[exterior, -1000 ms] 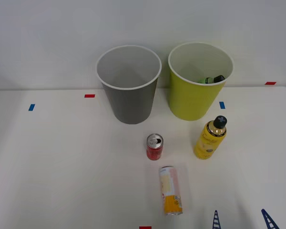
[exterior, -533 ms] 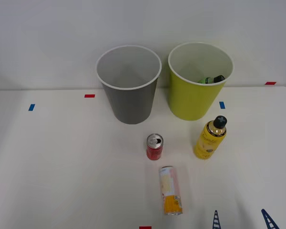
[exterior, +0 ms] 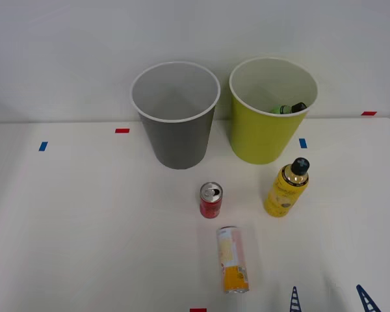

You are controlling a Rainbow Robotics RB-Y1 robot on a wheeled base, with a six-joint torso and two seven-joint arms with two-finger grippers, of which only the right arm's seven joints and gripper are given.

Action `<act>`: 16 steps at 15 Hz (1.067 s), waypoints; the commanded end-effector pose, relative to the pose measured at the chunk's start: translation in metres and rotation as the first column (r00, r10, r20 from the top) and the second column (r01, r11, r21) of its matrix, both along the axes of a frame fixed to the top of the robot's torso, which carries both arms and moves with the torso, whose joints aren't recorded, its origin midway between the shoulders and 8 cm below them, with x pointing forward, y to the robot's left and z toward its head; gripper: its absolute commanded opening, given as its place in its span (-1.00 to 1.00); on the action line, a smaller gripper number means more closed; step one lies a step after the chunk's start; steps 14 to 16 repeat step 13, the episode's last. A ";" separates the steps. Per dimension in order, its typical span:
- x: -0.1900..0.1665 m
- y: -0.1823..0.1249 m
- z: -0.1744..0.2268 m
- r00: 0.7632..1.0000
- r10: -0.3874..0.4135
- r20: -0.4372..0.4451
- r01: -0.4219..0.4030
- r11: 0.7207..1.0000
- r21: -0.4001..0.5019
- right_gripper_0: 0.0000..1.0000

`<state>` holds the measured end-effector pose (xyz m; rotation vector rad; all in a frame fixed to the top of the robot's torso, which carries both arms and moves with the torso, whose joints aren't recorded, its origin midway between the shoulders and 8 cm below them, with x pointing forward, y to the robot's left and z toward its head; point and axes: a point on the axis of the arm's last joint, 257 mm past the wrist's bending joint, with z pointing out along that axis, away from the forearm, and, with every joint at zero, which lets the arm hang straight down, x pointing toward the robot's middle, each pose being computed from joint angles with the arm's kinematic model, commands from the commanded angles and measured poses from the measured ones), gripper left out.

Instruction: Put cans in the gray bin, plastic bottles in the light green bin

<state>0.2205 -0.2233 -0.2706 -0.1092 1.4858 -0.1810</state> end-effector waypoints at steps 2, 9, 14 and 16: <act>0.000 0.000 0.000 1.000 0.000 0.000 0.000 1.000 0.000 1.00; 0.000 0.000 0.000 1.000 0.000 0.000 0.000 1.000 0.000 1.00; 0.000 0.000 0.000 1.000 0.000 0.000 0.000 1.000 0.000 1.00; 0.000 0.000 0.000 1.000 0.000 0.000 0.000 1.000 0.000 1.00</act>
